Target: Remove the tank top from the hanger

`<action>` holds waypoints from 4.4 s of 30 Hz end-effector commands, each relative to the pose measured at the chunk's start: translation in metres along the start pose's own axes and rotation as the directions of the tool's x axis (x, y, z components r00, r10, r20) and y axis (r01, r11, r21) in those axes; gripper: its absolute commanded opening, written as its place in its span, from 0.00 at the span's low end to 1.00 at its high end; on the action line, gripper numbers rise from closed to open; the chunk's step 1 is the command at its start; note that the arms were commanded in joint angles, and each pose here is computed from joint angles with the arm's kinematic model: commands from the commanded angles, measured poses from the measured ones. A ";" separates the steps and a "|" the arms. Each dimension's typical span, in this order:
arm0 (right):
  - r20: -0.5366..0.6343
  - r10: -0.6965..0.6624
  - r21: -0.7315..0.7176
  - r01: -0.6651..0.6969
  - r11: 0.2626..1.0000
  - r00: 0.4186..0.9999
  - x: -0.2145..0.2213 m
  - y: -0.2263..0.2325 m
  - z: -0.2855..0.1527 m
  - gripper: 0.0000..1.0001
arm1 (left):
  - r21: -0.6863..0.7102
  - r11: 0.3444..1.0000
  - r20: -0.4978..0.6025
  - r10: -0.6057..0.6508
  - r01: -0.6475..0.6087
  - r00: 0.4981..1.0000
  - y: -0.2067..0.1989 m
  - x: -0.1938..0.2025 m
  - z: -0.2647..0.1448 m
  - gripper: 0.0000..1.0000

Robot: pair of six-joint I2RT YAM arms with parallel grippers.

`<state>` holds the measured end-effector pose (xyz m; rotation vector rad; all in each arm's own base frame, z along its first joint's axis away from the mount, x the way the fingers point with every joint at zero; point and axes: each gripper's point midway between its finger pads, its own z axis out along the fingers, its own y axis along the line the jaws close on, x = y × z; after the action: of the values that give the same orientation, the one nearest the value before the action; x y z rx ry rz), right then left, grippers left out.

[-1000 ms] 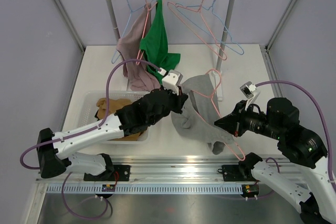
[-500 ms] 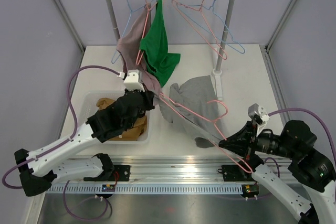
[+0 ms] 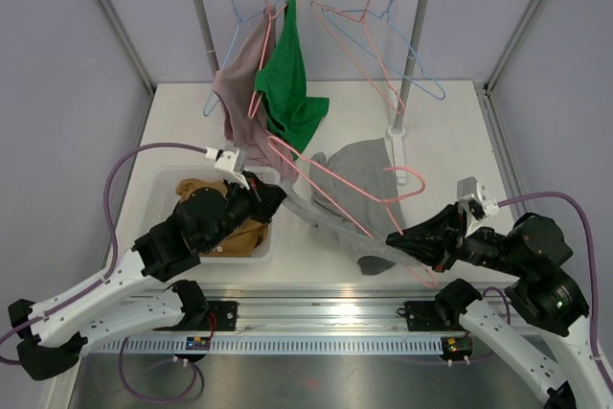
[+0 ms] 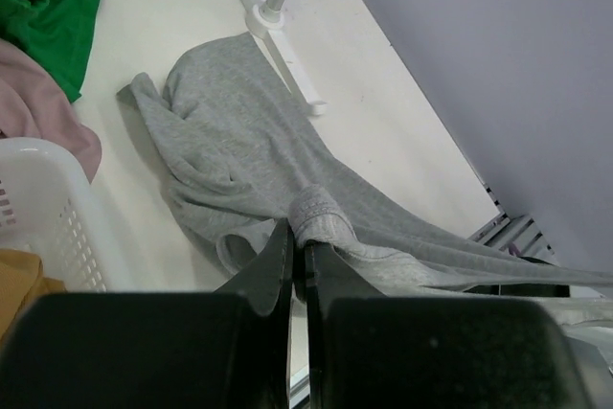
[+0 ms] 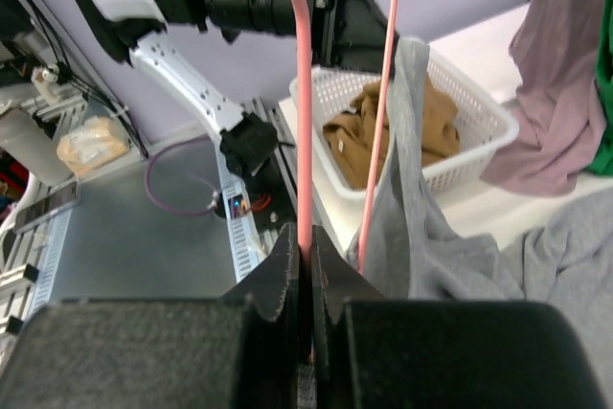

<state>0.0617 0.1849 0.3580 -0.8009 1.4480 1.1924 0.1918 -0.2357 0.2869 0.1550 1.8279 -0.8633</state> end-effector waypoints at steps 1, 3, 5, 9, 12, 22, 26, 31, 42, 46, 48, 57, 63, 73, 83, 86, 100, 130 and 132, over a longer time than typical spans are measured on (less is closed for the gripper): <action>0.163 -0.071 -0.060 0.081 0.995 0.984 -0.052 0.011 0.011 0.00 | 0.068 0.998 0.016 -0.010 0.008 1.000 -0.014 -0.005 0.000 0.00; 0.243 -0.073 0.000 0.075 0.997 0.967 -0.069 -0.003 0.019 0.00 | 0.110 0.994 -0.031 0.000 0.003 1.000 -0.020 0.008 0.001 0.00; 0.315 -0.045 0.094 0.016 0.995 0.948 -0.079 -0.027 0.025 0.00 | 0.161 0.987 -0.060 0.016 -0.006 0.998 -0.027 0.023 0.005 0.00; 0.572 -0.119 0.146 0.042 0.988 0.812 -0.122 -0.042 0.020 0.00 | 0.342 0.940 -0.107 0.054 -0.014 0.993 -0.063 0.053 -0.004 0.00; 0.699 -0.166 0.181 0.052 0.982 0.696 -0.134 -0.056 0.015 0.00 | 0.469 0.883 -0.102 0.091 -0.033 0.991 -0.090 0.072 -0.013 0.00; 0.508 -0.190 0.538 -0.138 0.831 0.840 -0.148 -0.136 0.028 0.00 | -0.066 0.979 -0.182 0.180 -0.194 0.967 -0.005 0.087 0.014 0.11; 0.234 0.034 0.538 -0.159 0.828 0.972 -0.133 -0.140 0.067 0.00 | -0.138 0.961 -0.178 0.214 -0.240 0.960 0.002 0.067 0.008 0.59; 0.093 0.153 0.580 -0.178 0.795 0.984 -0.114 -0.154 0.085 0.00 | -0.254 0.926 -0.170 0.242 -0.280 0.955 0.018 0.024 -0.021 0.99; -0.029 0.179 0.698 -0.108 0.708 0.984 -0.116 -0.221 0.134 0.00 | -0.352 0.845 -0.244 0.333 -0.403 0.911 0.064 -0.005 -0.082 0.99; 0.013 0.178 0.702 -0.136 0.699 0.984 -0.153 -0.242 0.150 0.00 | -0.330 0.862 -0.220 0.326 -0.385 0.919 0.071 0.004 -0.085 0.99; -0.003 0.224 0.730 -0.151 0.667 0.975 -0.143 -0.268 0.160 0.00 | -0.338 0.859 -0.226 0.323 -0.385 0.919 0.075 0.006 -0.088 0.99; 0.064 0.307 0.693 -0.264 0.671 0.950 -0.154 -0.339 0.183 0.00 | -0.392 0.832 -0.235 0.322 -0.392 0.917 0.086 0.007 -0.092 0.99; 0.049 0.332 0.725 -0.262 0.637 0.942 -0.131 -0.358 0.181 0.00 | -0.387 0.833 -0.241 0.322 -0.395 0.915 0.085 0.009 -0.090 0.99; 0.091 0.328 0.778 -0.273 0.566 0.940 -0.134 -0.359 0.153 0.01 | -0.375 0.841 -0.243 0.317 -0.390 0.917 0.080 0.010 -0.087 0.99; 0.081 0.317 0.758 -0.265 0.596 0.945 -0.148 -0.330 0.137 0.60 | -0.325 0.879 -0.225 0.285 -0.348 0.932 0.058 0.010 -0.072 0.99; 0.084 0.278 0.746 -0.245 0.619 0.957 -0.164 -0.306 0.124 0.63 | -0.294 0.903 -0.206 0.261 -0.314 0.943 0.046 0.014 -0.060 0.99; 0.079 0.164 0.614 -0.177 0.769 0.983 -0.140 -0.150 0.030 1.00 | -0.035 0.947 -0.385 0.283 -0.320 0.879 -0.031 0.129 0.059 0.99; 0.135 0.131 0.484 -0.180 0.856 0.982 -0.064 -0.054 -0.033 1.00 | -0.272 0.886 -0.312 0.288 -0.375 0.906 -0.018 0.067 0.076 0.00; 0.134 0.132 0.487 -0.182 0.854 0.982 -0.063 -0.055 -0.033 0.99 | -0.293 0.893 -0.220 0.284 -0.341 0.933 -0.027 0.020 0.060 0.00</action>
<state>0.1193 0.1321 0.3996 -0.2547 1.6907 0.9037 0.1984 -0.3313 0.1982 0.4474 2.1540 -0.3597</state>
